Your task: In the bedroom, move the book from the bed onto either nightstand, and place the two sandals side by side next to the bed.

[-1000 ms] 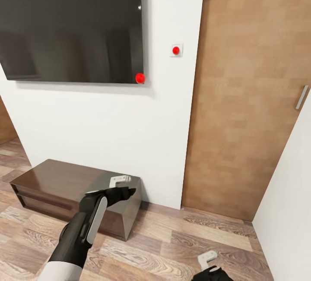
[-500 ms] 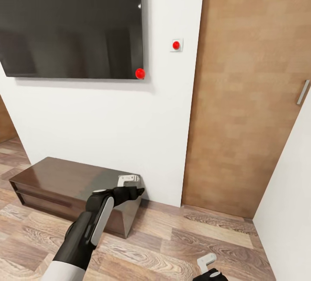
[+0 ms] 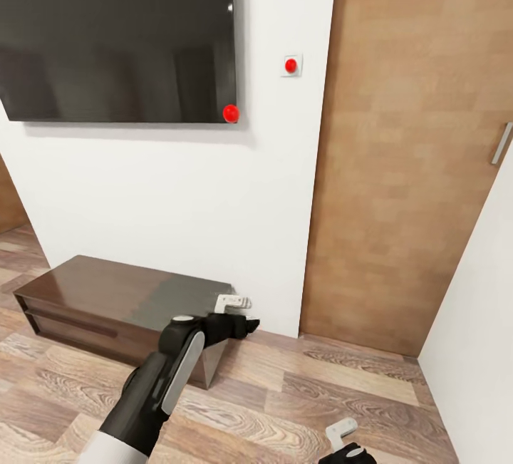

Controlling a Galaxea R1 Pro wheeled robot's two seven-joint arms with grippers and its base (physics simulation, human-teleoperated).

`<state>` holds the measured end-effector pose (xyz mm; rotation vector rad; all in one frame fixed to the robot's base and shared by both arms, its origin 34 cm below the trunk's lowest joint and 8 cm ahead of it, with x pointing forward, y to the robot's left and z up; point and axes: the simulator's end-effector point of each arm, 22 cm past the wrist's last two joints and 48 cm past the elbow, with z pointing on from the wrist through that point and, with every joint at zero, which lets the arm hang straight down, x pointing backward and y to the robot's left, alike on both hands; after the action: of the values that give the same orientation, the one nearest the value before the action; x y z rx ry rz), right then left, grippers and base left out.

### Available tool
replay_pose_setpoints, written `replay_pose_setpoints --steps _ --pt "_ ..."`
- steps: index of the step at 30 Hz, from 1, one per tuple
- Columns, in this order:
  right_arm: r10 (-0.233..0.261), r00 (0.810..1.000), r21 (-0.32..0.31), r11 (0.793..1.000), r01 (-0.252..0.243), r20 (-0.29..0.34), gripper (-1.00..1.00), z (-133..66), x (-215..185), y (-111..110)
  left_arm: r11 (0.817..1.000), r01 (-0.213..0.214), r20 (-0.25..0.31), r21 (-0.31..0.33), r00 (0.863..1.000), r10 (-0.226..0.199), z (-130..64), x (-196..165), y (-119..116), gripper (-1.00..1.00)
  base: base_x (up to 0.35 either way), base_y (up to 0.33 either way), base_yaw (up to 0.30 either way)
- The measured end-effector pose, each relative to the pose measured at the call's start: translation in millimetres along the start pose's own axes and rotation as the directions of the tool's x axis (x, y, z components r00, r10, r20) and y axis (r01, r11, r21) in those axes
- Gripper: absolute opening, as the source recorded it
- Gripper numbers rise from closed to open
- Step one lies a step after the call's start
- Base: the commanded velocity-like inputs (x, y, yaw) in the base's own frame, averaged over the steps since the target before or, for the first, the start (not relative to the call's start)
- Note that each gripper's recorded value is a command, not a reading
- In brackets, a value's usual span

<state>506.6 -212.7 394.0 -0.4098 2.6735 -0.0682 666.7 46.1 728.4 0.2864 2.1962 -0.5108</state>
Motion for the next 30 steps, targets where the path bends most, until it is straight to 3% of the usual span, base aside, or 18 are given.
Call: replay_pose_setpoints --steps 2,4,10,24,26,30 --pt "-0.001 1.0 0.0 1.0 0.001 0.001 1.0 3.4 2 1 0.999 -0.015 -0.007 0.031 1.0 0.016 2.9 6 -12 1.0 0.0 0.0 0.0" --pt "-0.002 1.0 0.001 1.0 0.002 0.003 1.0 6.8 4 1 0.994 -0.041 -0.021 0.105 0.999 0.044 6.0 16 -38 1.0 0.0 0.0 0.0" --pt "-0.002 1.0 0.001 1.0 0.002 0.005 1.0 17.2 10 3 0.982 -0.054 -0.03 0.181 0.998 0.06 10.0 32 -57 1.0 0.0 0.0 0.0" --pt "-0.004 1.0 0.004 1.0 0.004 0.005 1.0 41.3 26 6 0.978 -0.056 -0.033 0.199 0.997 0.064 22.2 61 -55 1.0 0.0 0.0 0.0" --pt "-0.024 1.0 0.009 1.0 0.024 0.007 1.0 44.6 27 5 0.979 -0.055 -0.033 0.197 0.997 0.063 24.0 65 -53 1.0 0.0 0.0 0.0" --pt "-0.126 0.992 0.036 0.991 0.126 0.013 1.0 51.1 27 0 0.98 -0.056 -0.031 0.191 0.998 0.063 27.8 72 -49 1.0 0.0 0.0 0.0"
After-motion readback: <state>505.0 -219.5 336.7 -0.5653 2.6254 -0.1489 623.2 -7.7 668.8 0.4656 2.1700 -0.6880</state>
